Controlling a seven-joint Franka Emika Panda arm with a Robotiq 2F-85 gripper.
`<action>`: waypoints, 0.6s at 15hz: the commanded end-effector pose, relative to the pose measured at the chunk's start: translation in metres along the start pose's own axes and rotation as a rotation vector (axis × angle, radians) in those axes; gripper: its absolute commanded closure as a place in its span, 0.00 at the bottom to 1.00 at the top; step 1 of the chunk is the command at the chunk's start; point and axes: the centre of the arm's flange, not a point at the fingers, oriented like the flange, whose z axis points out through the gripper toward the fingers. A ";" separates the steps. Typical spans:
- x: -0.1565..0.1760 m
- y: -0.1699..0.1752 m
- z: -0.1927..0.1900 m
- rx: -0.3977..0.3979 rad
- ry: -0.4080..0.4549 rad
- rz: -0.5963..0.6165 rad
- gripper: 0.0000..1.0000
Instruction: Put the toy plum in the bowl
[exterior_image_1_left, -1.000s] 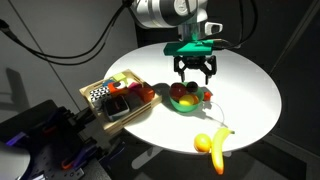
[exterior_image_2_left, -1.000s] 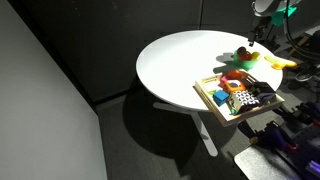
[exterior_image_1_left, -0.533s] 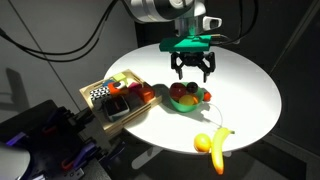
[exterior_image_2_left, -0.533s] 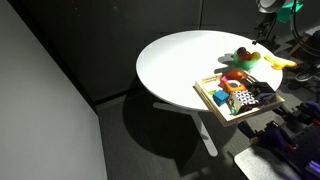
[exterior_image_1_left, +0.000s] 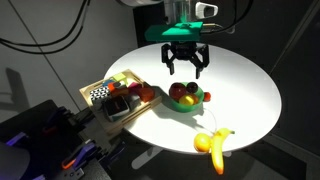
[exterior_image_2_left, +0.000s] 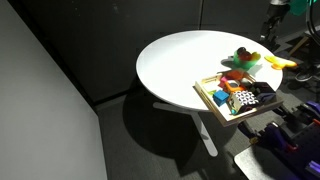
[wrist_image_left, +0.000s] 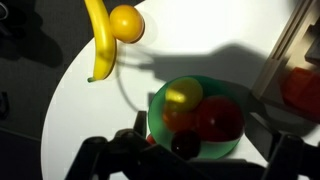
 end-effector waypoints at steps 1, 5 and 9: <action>-0.030 -0.008 -0.020 0.009 -0.039 0.020 0.00; -0.055 -0.012 -0.031 0.029 -0.115 0.018 0.00; -0.078 -0.017 -0.045 0.045 -0.170 0.017 0.00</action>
